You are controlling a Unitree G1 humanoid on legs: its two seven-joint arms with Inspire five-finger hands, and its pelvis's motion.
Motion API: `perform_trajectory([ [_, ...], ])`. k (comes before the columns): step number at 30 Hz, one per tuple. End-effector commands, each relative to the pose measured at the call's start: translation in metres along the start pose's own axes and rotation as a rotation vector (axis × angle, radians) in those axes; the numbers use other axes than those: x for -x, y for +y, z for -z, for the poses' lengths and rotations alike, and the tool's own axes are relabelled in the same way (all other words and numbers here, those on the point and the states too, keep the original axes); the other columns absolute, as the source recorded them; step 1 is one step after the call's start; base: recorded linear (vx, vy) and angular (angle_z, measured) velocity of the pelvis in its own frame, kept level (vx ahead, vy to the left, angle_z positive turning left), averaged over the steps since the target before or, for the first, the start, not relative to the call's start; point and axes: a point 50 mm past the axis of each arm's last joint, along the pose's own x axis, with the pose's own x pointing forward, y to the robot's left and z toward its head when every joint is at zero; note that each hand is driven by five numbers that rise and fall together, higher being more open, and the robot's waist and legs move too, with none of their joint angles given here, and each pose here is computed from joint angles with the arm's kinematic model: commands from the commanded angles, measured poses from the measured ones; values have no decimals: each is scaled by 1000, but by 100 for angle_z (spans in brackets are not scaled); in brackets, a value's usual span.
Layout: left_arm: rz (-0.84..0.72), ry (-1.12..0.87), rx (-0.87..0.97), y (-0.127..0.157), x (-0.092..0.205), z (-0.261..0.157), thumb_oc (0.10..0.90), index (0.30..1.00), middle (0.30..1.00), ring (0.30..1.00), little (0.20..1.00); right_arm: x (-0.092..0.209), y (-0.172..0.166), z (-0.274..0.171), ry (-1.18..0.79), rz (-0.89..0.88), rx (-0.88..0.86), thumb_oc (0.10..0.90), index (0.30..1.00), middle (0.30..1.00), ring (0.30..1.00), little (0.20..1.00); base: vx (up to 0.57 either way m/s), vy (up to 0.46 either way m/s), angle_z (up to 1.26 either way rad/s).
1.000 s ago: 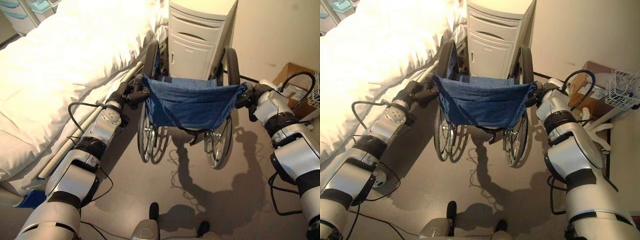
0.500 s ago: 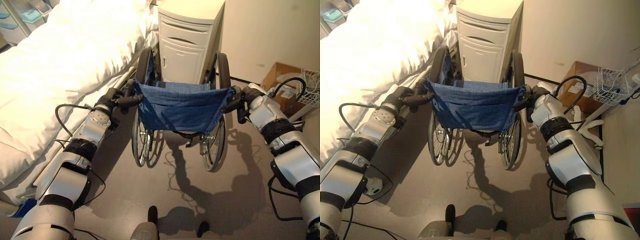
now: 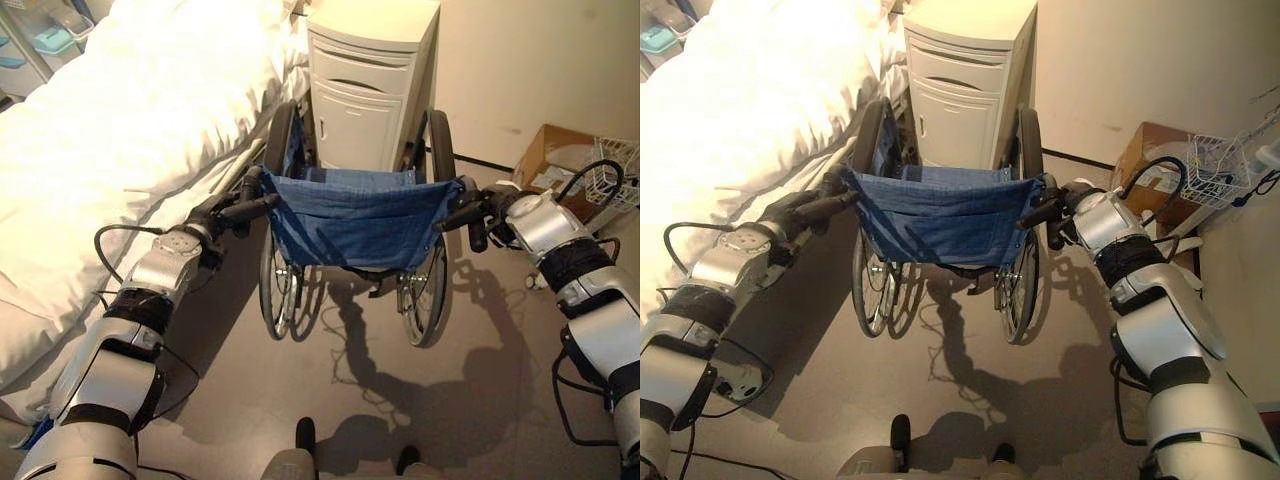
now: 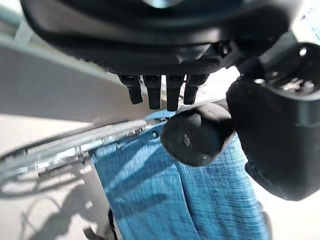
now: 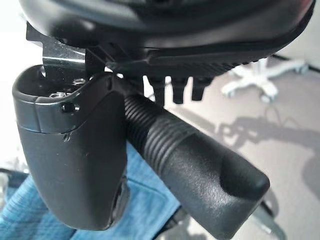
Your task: Push the wheelchair next to the bed
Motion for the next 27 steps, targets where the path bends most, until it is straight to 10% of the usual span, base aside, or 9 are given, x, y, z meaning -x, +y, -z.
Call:
perform_trajectory([
  [1, -3, -171, 62, 19, 8, -43, 800, 900, 900, 900, 900, 23, -6, -65, -323, 1, -66, 800, 900, 900, 900, 900, 0, 0, 0],
  [27, -70, -245, 511, 55, 16, -22, 800, 900, 900, 900, 900, 32, -36, -52, -500, -117, -517, 800, 900, 900, 900, 900, -3, -16, 0],
])
